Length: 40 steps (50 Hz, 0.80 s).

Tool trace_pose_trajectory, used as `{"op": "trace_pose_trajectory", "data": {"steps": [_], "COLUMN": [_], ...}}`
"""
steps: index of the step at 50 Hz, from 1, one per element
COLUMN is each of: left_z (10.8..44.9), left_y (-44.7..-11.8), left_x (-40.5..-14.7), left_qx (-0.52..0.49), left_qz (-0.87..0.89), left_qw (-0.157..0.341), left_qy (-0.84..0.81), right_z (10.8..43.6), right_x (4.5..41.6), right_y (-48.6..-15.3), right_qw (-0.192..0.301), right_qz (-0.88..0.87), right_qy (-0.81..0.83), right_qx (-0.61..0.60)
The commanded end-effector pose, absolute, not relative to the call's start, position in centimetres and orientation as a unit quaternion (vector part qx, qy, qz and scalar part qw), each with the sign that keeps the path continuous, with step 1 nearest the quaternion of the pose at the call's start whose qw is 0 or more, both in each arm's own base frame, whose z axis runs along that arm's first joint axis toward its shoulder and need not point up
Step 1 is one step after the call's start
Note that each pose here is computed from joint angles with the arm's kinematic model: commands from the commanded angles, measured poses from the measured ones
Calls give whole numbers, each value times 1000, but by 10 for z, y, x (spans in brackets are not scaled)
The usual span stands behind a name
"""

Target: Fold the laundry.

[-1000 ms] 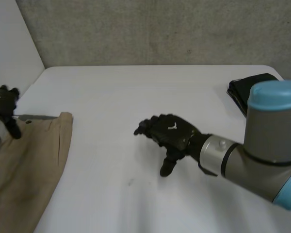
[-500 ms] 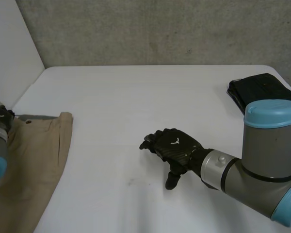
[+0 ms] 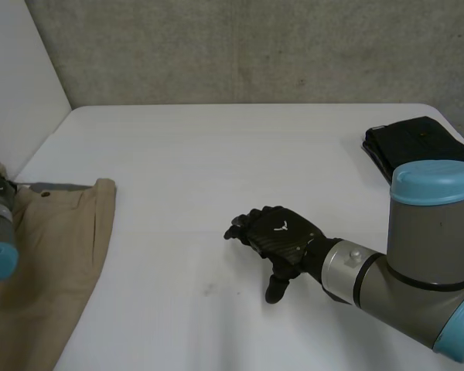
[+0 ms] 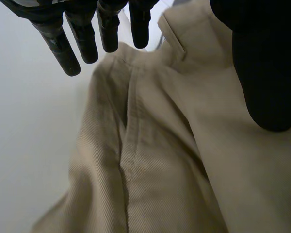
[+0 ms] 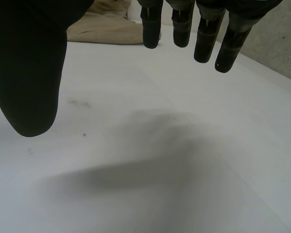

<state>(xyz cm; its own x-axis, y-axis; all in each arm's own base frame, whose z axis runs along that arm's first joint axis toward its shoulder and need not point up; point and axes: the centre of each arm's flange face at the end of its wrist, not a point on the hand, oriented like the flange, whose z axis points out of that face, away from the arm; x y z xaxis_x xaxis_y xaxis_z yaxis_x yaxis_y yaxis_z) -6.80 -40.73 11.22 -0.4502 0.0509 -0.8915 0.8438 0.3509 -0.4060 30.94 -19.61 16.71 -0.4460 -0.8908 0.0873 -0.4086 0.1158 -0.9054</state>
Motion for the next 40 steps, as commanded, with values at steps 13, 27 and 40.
{"op": "trace_pose_trajectory", "data": {"steps": [13,27,40], "left_z": [100,177,206], "left_y": [-407,-398,-271], "left_x": [-50,-158,-327], "left_qx": [320,319,368], "left_qz": [-424,-585,-719], "left_qw": [405,401,150], "left_qy": [744,628,570], "right_z": [167,174,203], "right_x": [309,302,269], "right_y": [-196,-219,-267], "right_qw": [252,199,103], "right_qz": [-478,-521,-606], "right_qy": [703,715,718], "right_qx": [-462,-422,-328]}}
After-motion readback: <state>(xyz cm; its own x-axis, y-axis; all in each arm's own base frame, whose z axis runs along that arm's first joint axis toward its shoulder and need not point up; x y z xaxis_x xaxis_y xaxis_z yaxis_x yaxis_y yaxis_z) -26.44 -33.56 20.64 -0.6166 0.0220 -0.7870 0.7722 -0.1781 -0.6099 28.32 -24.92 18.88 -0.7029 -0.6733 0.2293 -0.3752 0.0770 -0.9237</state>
